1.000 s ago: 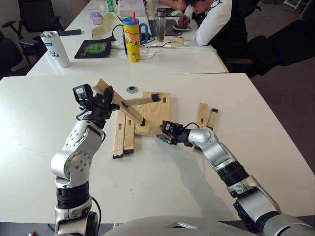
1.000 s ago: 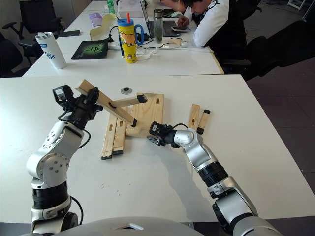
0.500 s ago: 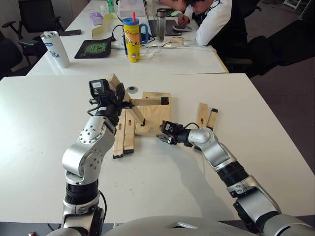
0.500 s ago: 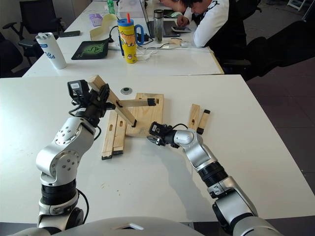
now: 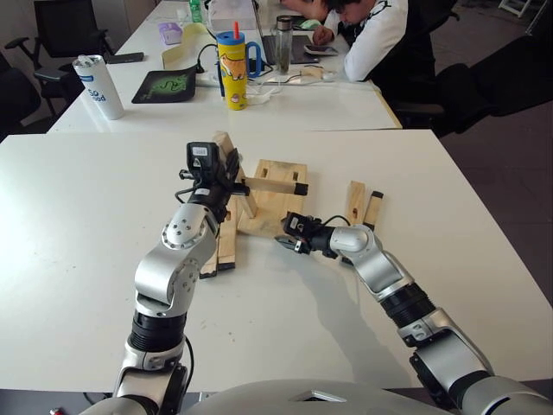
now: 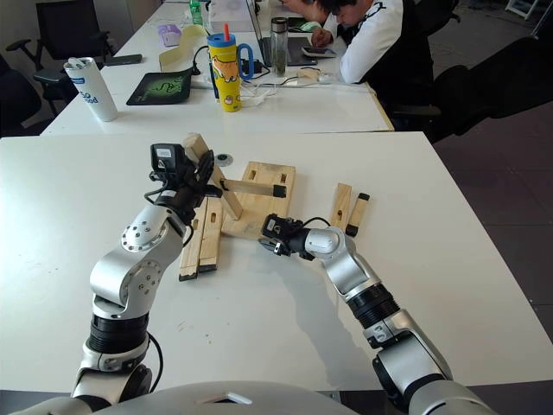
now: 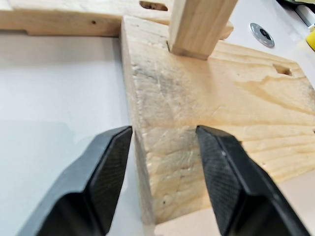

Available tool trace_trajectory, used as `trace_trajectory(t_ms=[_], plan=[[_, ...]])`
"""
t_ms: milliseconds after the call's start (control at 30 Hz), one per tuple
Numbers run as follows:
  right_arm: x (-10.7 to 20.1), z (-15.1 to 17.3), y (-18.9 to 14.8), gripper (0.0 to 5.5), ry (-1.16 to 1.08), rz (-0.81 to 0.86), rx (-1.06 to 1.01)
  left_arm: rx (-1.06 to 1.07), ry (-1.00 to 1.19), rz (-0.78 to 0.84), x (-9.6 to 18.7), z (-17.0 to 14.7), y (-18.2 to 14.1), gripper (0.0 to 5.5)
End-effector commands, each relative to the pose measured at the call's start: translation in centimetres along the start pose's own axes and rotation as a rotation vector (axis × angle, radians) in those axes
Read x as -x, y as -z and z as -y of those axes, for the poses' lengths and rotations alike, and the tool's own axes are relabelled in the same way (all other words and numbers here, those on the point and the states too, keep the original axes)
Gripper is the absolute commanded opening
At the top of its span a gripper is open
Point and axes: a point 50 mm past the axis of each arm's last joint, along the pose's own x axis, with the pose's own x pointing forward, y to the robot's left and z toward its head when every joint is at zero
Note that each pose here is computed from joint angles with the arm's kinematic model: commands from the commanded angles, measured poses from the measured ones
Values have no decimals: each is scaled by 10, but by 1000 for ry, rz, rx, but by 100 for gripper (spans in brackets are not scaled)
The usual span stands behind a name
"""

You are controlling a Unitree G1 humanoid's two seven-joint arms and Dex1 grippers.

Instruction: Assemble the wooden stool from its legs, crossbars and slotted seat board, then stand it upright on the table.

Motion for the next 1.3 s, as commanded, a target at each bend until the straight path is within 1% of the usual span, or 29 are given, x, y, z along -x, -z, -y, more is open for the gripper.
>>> trace_trajectory(t_ms=[33,233,367,467,667,700,733,933,1033,1133,1200,1300], plan=[[-1,-13,22,240,-37,-82,-57,-26,-27,-223,7,-9,46,104],[-1,-14,21,240,-30,-78,-59,-39,-64,-280,17,-33,64,104],[-1,-12,22,240,-28,-81,-58,-81,-33,-264,19,-31,60,104],[-1,-11,22,240,-27,-84,-54,-103,-13,-217,16,-29,48,104],[-1,-10,23,240,-26,-89,-52,-105,-10,-47,9,-31,9,104],[-1,-10,23,240,-26,-89,-51,-99,-17,-25,9,-33,4,141],[-1,-10,24,240,-26,-90,-52,-97,-28,1,10,-34,-1,159],[0,-9,25,240,-27,-94,-58,-76,-63,297,15,-33,-48,255],[0,-9,25,240,-28,-95,-59,-67,-62,355,17,-30,-58,301],[0,-8,24,240,-26,-94,-58,-38,-73,403,19,-32,-65,301],[1,-6,23,240,-9,-82,-56,-32,-100,404,20,-40,-64,301],[1,2,11,240,48,11,-90,17,-159,364,22,-59,-56,301]])
